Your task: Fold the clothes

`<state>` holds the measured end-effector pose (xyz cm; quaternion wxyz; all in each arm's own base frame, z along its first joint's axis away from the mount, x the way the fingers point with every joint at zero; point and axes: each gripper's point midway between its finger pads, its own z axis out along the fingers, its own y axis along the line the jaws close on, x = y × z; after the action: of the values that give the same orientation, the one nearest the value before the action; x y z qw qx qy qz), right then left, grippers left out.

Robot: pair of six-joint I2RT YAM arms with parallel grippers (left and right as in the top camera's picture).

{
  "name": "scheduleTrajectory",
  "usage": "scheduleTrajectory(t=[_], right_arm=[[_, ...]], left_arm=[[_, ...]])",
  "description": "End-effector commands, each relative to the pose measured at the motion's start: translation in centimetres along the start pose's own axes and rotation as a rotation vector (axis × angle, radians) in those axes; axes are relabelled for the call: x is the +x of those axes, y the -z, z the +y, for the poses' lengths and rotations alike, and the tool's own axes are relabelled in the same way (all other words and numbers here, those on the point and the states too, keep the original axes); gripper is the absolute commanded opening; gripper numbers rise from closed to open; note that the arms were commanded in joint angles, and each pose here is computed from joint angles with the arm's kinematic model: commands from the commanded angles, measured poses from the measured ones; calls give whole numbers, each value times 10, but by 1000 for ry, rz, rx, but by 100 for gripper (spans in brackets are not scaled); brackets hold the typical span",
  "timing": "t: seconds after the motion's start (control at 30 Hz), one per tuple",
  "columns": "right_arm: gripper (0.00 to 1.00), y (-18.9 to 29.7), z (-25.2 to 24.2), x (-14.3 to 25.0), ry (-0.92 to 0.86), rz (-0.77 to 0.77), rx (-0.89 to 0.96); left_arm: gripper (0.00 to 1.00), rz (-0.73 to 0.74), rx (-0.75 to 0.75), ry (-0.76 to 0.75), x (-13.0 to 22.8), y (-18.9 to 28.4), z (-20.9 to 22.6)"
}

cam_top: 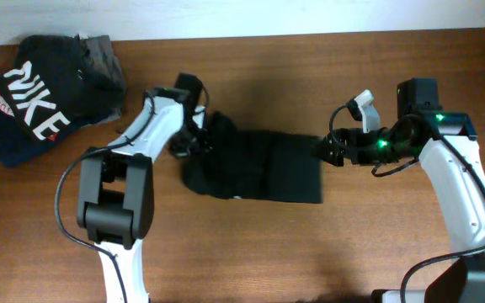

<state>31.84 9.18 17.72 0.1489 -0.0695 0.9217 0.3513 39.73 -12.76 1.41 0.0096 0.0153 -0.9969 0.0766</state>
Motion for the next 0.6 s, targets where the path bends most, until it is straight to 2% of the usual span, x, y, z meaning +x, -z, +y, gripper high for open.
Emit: scheduleTrajectory(t=[0.0,0.23,0.4,0.57], right_arm=[[99,-7,-14,11,-8,38,54],[99,-14,-24,12,-7,27,73],[99,-21,-63,10,-79,-4,240],[99,-40,-83,22,-133,22,256]], left_arm=[[1,-81,-222,-13,-31,34,46],[1,-113,-225,-46,-41,76,35],[1,-103,-226,-95,-34,82,13],[1,-79,-248,-157,-20,83,-9]])
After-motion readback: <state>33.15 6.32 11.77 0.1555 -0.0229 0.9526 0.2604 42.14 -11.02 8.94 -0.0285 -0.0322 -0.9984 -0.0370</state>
